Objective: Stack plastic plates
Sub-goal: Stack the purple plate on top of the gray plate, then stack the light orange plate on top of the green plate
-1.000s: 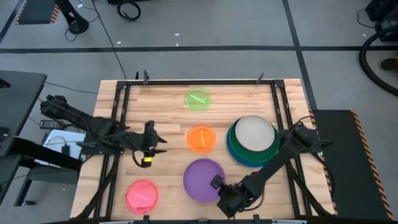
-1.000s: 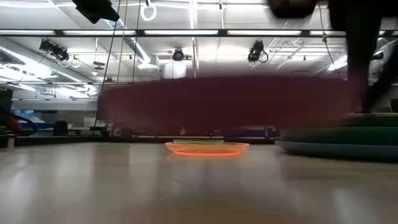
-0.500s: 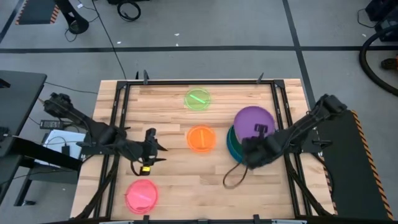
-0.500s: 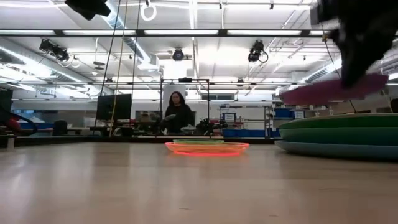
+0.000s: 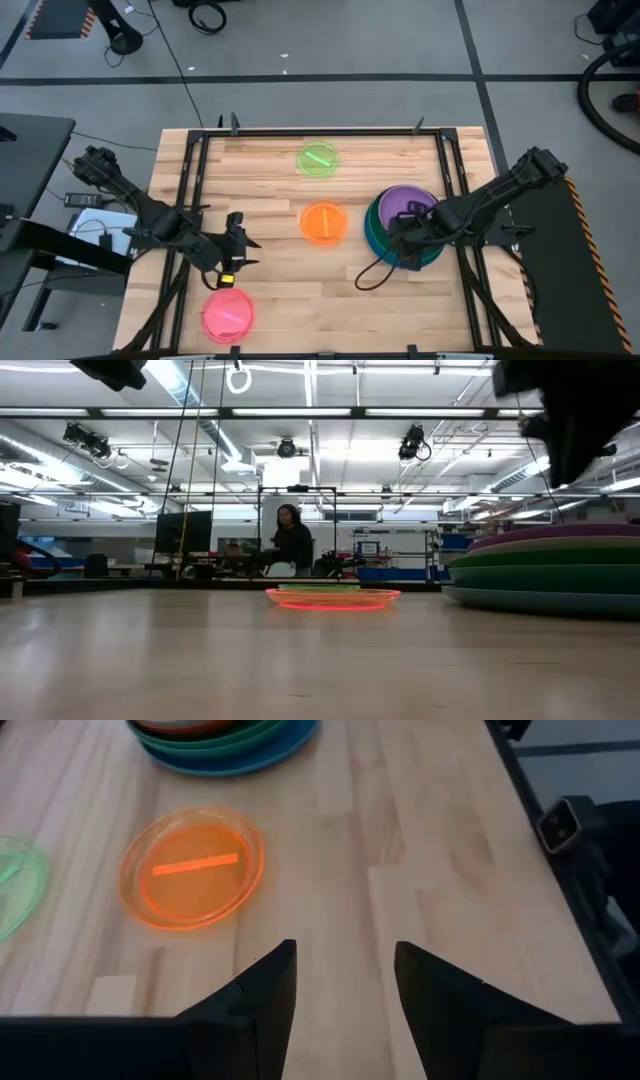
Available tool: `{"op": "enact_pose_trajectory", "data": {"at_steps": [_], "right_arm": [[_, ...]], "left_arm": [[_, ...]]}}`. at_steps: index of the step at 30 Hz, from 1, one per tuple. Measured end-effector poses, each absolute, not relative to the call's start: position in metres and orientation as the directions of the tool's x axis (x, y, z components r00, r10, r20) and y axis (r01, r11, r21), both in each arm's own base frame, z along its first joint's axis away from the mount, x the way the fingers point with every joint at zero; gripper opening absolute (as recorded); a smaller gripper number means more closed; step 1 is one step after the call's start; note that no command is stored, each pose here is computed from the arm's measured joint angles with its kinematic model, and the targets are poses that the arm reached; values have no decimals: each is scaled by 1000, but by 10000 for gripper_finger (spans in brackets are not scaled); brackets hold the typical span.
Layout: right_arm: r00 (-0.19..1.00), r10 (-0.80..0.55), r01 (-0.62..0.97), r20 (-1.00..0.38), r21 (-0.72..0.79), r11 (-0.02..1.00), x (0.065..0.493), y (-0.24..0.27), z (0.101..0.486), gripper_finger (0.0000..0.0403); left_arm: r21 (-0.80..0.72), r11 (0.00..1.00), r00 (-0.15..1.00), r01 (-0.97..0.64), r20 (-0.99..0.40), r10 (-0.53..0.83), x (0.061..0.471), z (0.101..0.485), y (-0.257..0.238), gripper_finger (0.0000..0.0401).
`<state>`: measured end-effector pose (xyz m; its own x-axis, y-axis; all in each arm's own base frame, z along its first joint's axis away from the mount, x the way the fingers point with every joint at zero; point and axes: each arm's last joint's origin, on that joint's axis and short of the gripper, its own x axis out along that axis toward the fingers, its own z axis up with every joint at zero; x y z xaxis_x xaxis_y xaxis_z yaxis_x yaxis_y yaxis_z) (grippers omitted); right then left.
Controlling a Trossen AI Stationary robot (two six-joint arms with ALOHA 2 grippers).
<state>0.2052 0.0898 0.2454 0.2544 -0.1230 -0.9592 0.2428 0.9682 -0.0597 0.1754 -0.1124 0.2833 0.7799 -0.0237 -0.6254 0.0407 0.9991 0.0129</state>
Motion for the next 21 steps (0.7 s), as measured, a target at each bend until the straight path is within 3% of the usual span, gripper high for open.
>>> {"op": "enact_pose_trajectory", "data": {"at_steps": [4,7,12,21], "right_arm": [[511,-146,124,-847,-95,988,229,95,267,148],[594,-151,30,-790,-165,986,254,94,259,155],[599,-137,-104,-789,-247,963,302,90,216,157],[466,-199,-283,-862,-358,890,339,80,155,155]], "left_arm": [[28,1000,788,13,-616,7,181,284,-106,176],[49,999,790,-15,-612,42,185,285,-97,176],[14,998,815,-58,-577,55,184,284,-84,176],[-68,992,836,-107,-546,53,162,233,-65,176]]}}
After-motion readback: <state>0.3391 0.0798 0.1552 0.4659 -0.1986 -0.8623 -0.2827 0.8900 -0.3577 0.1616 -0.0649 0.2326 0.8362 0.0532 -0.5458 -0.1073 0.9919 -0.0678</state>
